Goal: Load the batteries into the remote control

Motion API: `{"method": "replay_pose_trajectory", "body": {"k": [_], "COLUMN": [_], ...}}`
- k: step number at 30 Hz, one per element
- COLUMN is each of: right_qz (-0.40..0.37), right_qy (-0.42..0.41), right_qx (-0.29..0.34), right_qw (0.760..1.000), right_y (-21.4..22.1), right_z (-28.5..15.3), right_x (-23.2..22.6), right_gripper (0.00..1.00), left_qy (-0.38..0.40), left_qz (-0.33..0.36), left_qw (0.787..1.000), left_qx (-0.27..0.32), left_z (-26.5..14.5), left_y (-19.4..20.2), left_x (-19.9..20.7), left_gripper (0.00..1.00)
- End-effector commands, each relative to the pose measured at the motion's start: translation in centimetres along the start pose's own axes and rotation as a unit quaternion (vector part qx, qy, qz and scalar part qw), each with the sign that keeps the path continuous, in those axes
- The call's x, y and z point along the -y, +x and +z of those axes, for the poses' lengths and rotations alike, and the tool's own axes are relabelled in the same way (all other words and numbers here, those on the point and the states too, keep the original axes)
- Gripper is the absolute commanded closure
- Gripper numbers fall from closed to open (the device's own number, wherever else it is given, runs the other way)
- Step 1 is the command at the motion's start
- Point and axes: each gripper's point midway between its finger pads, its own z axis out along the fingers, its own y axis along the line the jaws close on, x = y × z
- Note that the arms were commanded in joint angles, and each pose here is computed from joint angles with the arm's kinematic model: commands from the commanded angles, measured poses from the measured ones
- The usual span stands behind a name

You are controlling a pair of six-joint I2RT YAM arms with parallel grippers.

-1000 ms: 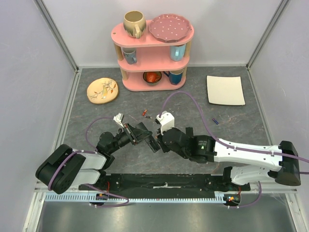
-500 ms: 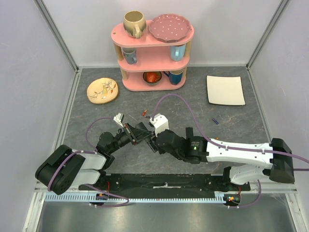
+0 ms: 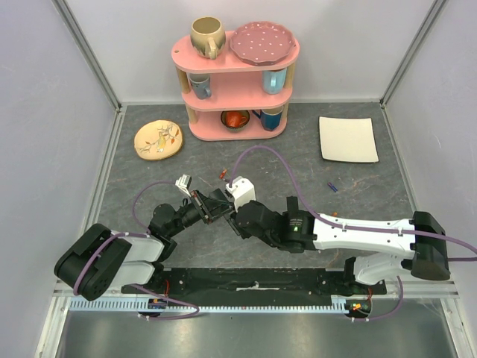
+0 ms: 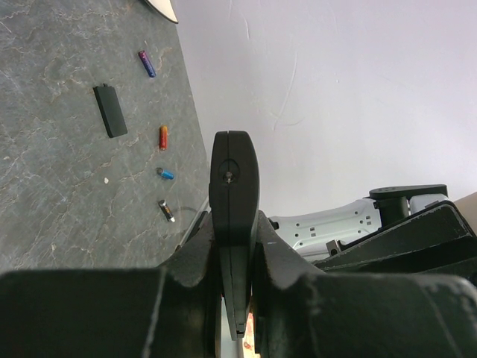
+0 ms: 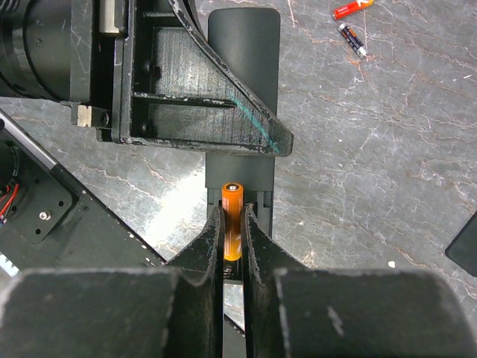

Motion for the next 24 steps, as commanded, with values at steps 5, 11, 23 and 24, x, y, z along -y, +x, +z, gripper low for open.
{"method": "replay_pose_trajectory", "body": {"k": [5,11,23,24], "right_qz": [0.015,0.017,0.021,0.023], "right_qy": [-0.019,-0.019,-0.017,-0.017], "right_qx": [0.021,0.015,-0.004,-0.006], "right_qw": [0.999,1.000,1.000,1.000], "right_y": [-1.8,-1.3,0.3,0.4], "right_z": [0.0,0.0,0.0,0.0], "right_x": [-1.5,-1.6,-1.5,-1.6], "right_gripper": [1.00,1.00,1.00,1.00], "left_qy": [0.111,0.113,0.120,0.120], "left_qz": [0.043,0.044,0.051,0.051], "left_qw": [0.993,0.992,0.991,0.991], "left_qx": [0.012,0.014,0.017,0.017], "left_z": [-0.6,-0.5,-0.2,-0.2], "left_y": [-0.5,-0.6,-0.9,-0.9], "left_x": [5.5,5.7,6.1,6.1], "left_gripper": [0.98,0.98,0.98,0.98]}}
